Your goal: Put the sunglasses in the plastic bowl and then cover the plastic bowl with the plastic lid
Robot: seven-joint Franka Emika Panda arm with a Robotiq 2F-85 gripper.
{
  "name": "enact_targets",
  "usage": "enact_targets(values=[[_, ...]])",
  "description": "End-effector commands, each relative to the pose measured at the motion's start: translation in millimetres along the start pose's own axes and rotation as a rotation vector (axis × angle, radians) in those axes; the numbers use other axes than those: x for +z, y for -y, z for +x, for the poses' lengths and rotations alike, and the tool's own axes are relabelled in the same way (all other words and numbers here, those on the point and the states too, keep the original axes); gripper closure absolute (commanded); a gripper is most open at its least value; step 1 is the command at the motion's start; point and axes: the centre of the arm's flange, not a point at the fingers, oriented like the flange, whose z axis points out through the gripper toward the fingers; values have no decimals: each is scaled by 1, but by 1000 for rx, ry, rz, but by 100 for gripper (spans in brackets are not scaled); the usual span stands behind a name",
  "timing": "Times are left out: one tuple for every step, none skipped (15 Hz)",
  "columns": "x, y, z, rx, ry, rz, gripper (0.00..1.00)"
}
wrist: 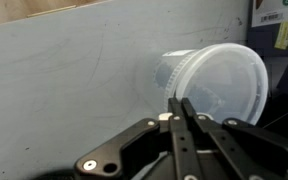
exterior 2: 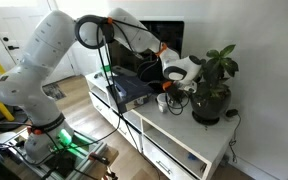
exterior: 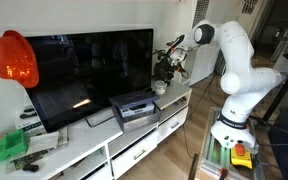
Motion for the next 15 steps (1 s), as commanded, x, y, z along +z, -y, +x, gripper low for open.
enact_targets(values=[[3,1,2,13,-10,-35,99],[3,2,1,11,-8,-38,99],[4,2,1,8,-6,-39,99],[3,3,1,5,-3,-37,99],[3,3,0,2,-4,-34,99],[1,3,-1,1,-7,-32,99],[-1,3,-3,-3,-4,-29,99],[-3,3,-5,-6,-7,-32,99],[-5,3,-8,-8,-8,-33,99],[-6,3,-10,-11,-8,-32,99],[-7,2,-12,-15,-6,-35,99],[-7,1,-13,-18,-5,-40,99],[-7,1,-14,-22,0,-43,99],[-6,1,-15,-26,3,-45,99],[-7,1,-16,-31,-6,-46,99]])
